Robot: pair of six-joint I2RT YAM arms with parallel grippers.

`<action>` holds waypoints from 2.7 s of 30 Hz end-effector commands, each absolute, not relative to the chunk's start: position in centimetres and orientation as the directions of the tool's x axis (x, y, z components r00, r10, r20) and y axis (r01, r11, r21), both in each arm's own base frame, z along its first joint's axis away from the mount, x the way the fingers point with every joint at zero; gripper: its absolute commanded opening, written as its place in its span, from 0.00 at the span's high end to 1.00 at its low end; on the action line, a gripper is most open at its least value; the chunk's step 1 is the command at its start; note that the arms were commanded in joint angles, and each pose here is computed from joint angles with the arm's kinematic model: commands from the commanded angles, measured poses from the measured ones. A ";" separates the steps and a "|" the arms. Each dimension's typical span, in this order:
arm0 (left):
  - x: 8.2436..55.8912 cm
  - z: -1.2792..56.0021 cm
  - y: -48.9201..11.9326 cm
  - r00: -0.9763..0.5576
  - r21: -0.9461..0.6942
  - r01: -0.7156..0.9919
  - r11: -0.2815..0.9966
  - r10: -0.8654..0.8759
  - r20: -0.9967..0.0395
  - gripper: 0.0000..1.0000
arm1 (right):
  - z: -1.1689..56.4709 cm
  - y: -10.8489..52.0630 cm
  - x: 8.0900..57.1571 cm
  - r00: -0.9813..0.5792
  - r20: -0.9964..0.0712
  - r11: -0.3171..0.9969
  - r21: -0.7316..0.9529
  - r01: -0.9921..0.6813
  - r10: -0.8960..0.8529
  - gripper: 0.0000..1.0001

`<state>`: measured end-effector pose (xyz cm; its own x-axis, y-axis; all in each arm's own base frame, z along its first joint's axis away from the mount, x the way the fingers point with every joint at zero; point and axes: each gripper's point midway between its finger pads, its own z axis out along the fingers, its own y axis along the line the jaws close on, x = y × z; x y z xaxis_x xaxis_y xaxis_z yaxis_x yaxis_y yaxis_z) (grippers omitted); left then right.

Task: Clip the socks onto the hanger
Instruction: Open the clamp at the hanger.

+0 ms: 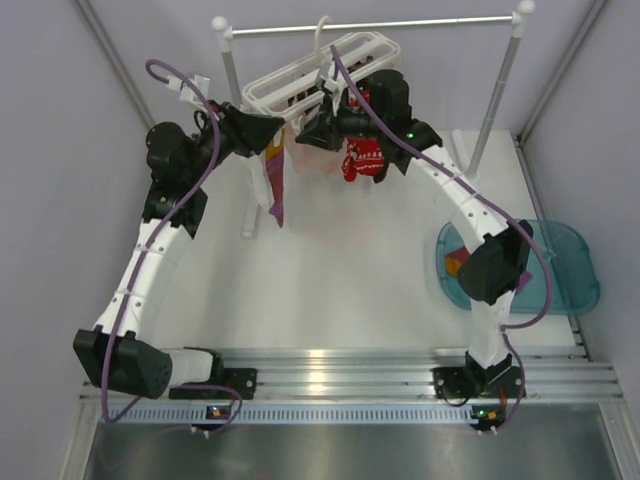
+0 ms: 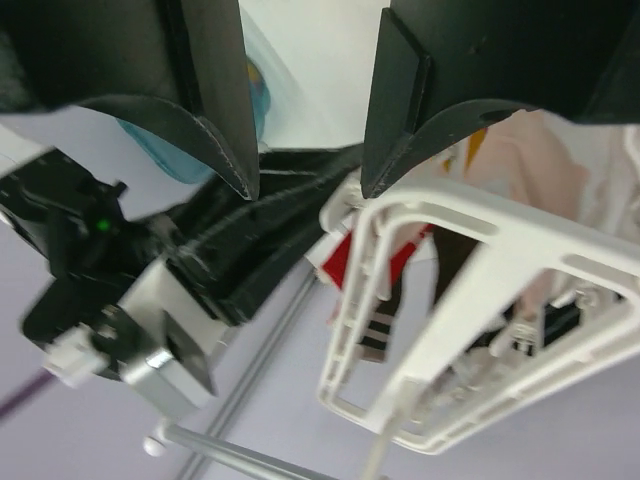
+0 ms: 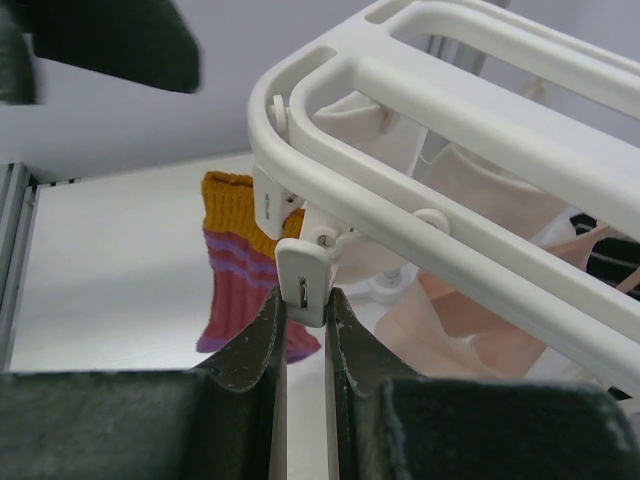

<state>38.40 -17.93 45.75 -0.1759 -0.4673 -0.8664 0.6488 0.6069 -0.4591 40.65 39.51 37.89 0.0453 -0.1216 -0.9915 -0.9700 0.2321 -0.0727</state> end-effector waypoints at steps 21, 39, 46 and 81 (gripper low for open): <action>40.4 44.5 -20.0 -0.102 -0.359 0.562 0.745 -0.369 -0.924 0.39 | 39.3 39.3 39.3 0.049 -0.993 0.217 -0.071 -0.974 -0.106 1.00; 42.7 45.6 -20.3 -0.098 -0.378 0.544 0.749 -0.391 -0.915 0.35 | 39.5 39.1 38.5 0.067 -0.992 0.191 -0.087 -0.978 -0.109 1.00; 42.9 45.9 -20.9 -0.108 -0.396 0.564 0.725 -0.410 -0.905 0.40 | 39.1 39.1 38.4 0.065 -0.991 0.186 -0.086 -0.979 -0.119 1.00; 43.8 44.8 -22.1 -0.220 -0.475 0.571 0.669 -0.433 -0.874 1.00 | 40.6 37.7 39.5 0.127 -0.990 0.285 -0.140 -0.948 -0.066 0.47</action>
